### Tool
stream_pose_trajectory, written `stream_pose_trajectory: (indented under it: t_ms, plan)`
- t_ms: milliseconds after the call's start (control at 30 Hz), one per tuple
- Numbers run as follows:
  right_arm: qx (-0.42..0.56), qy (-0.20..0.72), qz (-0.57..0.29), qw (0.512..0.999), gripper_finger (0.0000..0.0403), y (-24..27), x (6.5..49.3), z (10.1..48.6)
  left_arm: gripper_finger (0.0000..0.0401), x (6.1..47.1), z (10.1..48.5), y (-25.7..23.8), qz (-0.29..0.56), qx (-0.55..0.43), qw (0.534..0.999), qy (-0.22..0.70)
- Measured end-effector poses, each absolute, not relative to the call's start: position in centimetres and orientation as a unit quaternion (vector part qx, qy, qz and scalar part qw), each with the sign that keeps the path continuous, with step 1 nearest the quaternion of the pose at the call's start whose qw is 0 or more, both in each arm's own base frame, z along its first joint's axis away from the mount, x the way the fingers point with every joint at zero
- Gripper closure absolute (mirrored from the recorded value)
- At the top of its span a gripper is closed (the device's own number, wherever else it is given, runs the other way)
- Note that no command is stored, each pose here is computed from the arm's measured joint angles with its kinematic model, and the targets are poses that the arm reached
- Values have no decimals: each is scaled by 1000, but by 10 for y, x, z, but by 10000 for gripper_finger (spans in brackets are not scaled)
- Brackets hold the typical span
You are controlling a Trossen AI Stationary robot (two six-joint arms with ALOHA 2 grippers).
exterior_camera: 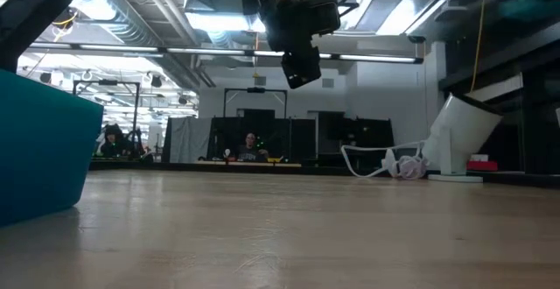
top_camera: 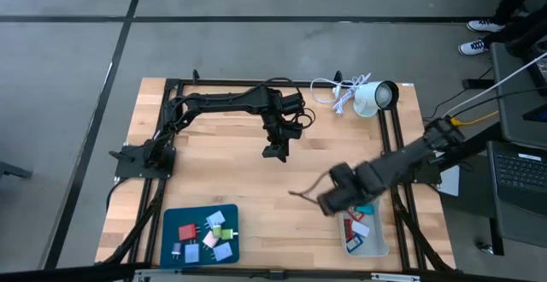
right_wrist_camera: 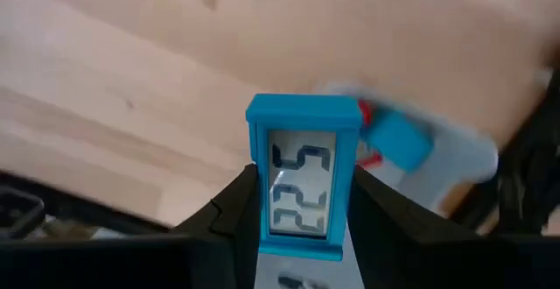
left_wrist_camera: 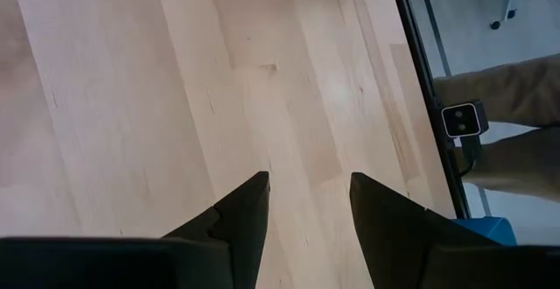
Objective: Pick & Place Office items
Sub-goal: Put the light blue digital clock into the gray bin, then return to Home Position
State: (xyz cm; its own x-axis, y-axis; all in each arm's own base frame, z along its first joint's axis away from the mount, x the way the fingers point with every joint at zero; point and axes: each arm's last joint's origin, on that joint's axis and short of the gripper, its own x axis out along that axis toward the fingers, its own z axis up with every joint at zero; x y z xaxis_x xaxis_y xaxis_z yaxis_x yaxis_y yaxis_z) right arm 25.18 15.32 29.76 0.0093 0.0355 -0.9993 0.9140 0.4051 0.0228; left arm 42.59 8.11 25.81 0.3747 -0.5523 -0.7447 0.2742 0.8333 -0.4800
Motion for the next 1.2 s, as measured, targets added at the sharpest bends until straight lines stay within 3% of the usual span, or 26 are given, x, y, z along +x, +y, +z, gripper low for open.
stream_pose_trajectory:
  t_ms: [233,633,700,833,933,1067,1200]
  plan:
    - [419,602,-394,553,269,198,222,289,244,426,258,81,-254,-136,819,496]
    - [480,593,-403,505,268,226,200,224,244,426,258,81,-254,-136,819,496]
    - [471,606,-409,494,239,225,198,221,244,427,258,81,-253,-137,819,496]
    - [460,621,-401,492,136,225,196,221,244,427,259,81,-252,-136,821,493]
    - [460,620,-401,493,83,225,197,221,244,429,259,82,-248,-140,825,489]
    - [456,608,-397,515,66,224,197,222,244,434,262,83,-253,-137,839,461]
    - [459,513,-375,621,83,222,206,240,244,442,279,85,-326,-204,847,368]
